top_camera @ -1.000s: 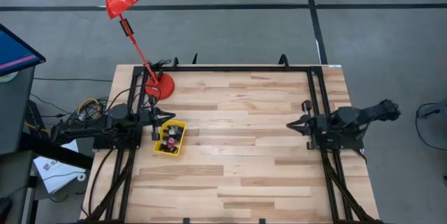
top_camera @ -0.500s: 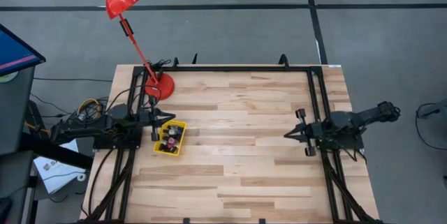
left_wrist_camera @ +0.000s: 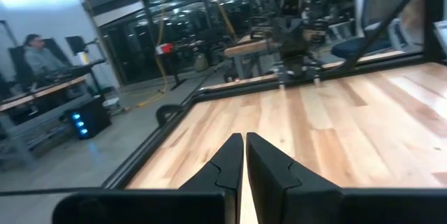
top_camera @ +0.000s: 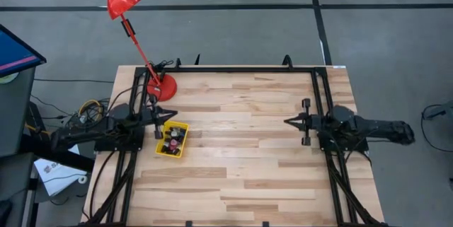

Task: Pick & Place Nail Polish
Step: Return to Home Position

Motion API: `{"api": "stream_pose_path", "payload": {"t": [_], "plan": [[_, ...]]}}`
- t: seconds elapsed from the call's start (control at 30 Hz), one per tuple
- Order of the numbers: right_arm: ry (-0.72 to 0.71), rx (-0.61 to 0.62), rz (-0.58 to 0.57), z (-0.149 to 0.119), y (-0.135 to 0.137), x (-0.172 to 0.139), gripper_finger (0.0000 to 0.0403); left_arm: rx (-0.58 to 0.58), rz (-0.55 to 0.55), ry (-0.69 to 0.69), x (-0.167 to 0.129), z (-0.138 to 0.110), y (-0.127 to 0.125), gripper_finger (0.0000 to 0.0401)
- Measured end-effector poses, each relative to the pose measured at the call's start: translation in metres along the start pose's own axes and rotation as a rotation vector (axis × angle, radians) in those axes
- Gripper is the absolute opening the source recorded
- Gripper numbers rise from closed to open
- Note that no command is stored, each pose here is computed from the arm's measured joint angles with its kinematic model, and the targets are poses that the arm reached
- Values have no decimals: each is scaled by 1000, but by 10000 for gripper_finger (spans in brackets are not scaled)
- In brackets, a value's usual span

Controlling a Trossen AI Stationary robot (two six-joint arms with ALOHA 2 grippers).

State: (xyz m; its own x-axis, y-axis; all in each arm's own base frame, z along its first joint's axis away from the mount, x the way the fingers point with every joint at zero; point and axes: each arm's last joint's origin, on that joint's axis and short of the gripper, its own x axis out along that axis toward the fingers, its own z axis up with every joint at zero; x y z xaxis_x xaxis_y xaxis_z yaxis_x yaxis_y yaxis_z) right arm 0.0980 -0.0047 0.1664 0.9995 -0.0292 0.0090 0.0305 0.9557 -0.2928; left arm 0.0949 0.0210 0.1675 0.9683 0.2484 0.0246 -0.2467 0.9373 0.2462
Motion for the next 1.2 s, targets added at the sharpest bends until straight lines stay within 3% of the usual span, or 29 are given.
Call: {"api": "stream_pose_path", "payload": {"t": [0.17, 0.27, 1.2], "plan": [[34, -16, -68, -3, -8, 0, 1, 1, 49, 12, 0, -1, 5, 14], [38, -14, -54, -5, -10, 1, 0, 2, 61, 15, 0, -1, 6, 14], [87, 24, -107, -10, -16, 2, 1, -1, 0, -20, 0, 2, 0, 14]]}}
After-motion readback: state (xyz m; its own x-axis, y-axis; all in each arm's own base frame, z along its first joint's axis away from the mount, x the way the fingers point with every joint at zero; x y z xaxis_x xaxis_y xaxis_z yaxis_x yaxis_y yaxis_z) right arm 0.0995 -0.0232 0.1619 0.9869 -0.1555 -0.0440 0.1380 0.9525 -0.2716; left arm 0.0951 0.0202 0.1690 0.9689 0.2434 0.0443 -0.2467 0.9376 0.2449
